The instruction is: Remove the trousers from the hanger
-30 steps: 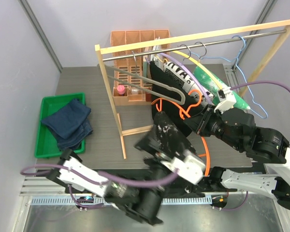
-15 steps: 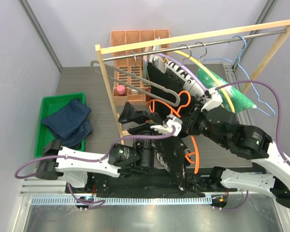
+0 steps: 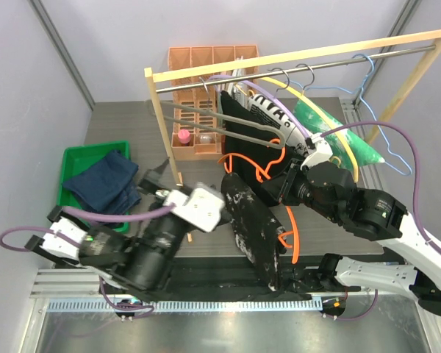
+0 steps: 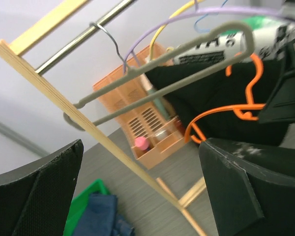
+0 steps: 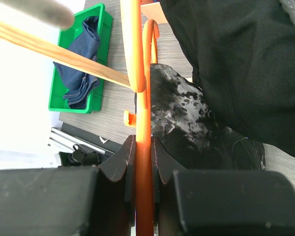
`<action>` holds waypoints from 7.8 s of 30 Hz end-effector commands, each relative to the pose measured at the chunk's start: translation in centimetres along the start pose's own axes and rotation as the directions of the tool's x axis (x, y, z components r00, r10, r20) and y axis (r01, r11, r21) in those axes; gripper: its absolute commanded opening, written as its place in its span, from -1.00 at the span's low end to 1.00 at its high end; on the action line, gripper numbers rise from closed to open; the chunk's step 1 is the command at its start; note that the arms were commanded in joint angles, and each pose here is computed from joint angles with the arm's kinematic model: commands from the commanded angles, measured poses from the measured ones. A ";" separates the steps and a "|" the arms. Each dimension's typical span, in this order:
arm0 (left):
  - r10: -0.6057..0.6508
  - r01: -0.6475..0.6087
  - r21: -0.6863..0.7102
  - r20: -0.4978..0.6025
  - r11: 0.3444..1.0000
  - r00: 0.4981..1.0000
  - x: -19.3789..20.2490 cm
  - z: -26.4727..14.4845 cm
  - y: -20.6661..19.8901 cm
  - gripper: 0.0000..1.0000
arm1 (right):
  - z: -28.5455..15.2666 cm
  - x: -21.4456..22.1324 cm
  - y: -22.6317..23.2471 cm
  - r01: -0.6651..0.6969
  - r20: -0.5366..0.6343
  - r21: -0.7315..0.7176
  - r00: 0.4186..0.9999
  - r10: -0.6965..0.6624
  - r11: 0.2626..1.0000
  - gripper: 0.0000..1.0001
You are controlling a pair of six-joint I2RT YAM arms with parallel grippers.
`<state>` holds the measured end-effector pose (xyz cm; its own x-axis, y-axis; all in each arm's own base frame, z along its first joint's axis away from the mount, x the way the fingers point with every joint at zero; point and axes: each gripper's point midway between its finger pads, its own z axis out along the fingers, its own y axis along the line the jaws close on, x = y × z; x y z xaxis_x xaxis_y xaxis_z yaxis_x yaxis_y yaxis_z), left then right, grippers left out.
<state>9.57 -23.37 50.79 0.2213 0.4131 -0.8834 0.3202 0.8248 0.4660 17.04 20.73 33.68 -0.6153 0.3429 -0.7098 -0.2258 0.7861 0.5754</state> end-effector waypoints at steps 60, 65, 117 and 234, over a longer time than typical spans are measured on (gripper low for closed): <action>-0.423 0.604 0.290 -0.497 0.742 0.758 6.6 2.4 -18.9 0.74 | -1.5 -6.0 -0.2 -0.280 0.288 -0.023 0.918 0.274 0.960 -0.98; -0.408 0.574 0.276 -0.476 0.771 0.779 6.6 1.2 -19.9 0.68 | -2.3 -6.6 -0.3 -0.285 0.306 -0.038 0.909 0.282 0.958 -0.98; -0.510 0.565 -0.017 -0.455 0.825 0.730 13.9 7.5 -21.0 -0.96 | -2.3 -5.5 -0.3 -0.293 0.268 -0.071 0.915 0.301 0.953 -0.98; -0.660 0.641 -0.180 -0.330 0.746 0.675 21.8 2.9 3.4 -1.00 | -1.3 3.6 -9.4 0.156 0.142 0.050 0.977 -0.162 0.986 -0.98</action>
<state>17.83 -12.91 28.24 -0.4943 0.0484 -0.8679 0.1942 0.9794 -0.0560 15.81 13.66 24.88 -0.4831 0.2274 -0.8455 -0.2743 0.8778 0.3928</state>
